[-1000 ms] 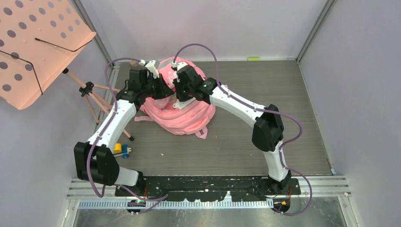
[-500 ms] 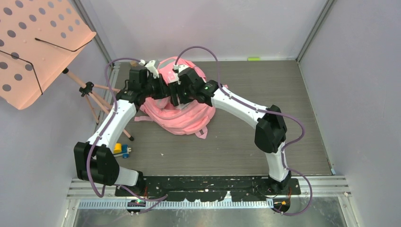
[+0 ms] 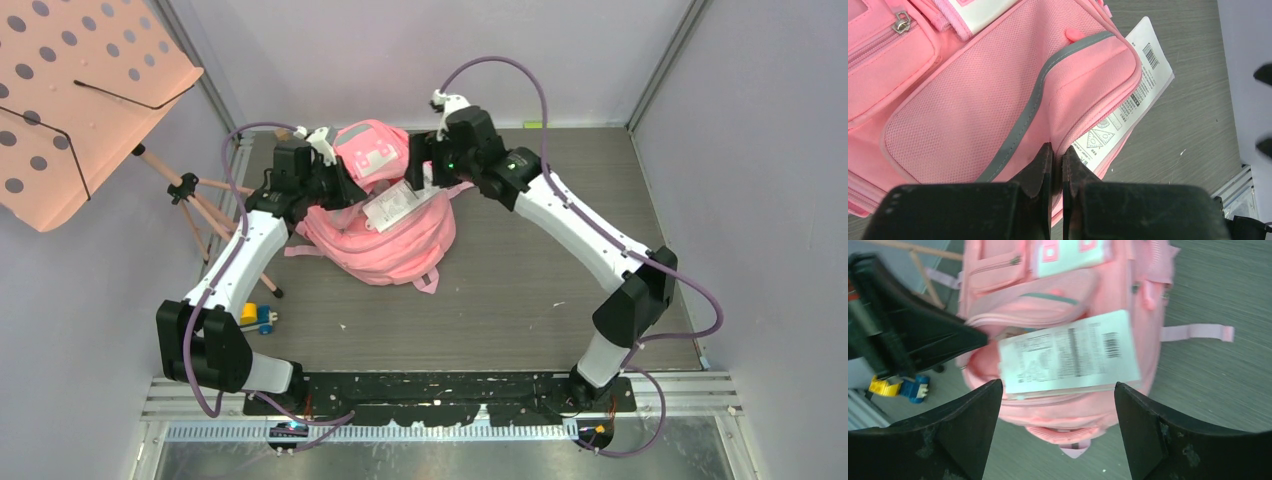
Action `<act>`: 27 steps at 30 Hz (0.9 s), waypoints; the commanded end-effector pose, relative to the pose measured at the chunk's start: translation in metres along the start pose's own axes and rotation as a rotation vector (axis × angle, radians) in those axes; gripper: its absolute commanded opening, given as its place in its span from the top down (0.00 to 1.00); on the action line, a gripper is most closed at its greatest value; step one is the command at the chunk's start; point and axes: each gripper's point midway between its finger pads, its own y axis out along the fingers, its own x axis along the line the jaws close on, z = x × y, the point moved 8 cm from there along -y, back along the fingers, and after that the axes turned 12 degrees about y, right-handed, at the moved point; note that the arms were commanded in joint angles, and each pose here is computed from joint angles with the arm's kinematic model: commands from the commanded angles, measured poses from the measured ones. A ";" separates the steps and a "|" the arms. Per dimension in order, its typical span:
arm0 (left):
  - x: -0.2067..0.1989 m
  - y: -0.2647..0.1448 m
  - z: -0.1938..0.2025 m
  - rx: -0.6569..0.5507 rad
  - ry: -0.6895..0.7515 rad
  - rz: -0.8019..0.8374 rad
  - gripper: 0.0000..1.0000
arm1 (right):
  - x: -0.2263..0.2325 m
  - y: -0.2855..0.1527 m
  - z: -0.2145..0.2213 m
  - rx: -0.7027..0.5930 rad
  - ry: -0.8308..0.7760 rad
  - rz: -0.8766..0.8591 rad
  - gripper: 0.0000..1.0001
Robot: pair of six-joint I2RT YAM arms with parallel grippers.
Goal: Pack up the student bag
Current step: Place the stationery in the student bag.
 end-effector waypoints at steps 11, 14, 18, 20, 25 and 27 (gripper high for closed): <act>-0.007 -0.005 -0.012 -0.050 -0.004 0.042 1.00 | -0.111 0.023 -0.012 0.153 0.357 -0.151 0.17; -0.007 -0.005 -0.012 -0.050 -0.004 0.042 1.00 | -0.110 0.029 -0.008 0.183 0.401 -0.201 0.18; -0.008 -0.005 -0.012 -0.051 -0.003 0.042 1.00 | -0.110 0.042 -0.002 0.213 0.445 -0.245 0.20; -0.008 -0.006 -0.012 -0.051 -0.004 0.043 1.00 | -0.112 0.049 0.000 0.223 0.454 -0.254 0.20; -0.008 -0.006 -0.012 -0.052 -0.003 0.045 1.00 | -0.115 0.061 0.005 0.243 0.470 -0.263 0.21; -0.008 -0.006 -0.012 -0.053 -0.004 0.046 1.00 | -0.115 0.063 0.006 0.250 0.482 -0.274 0.23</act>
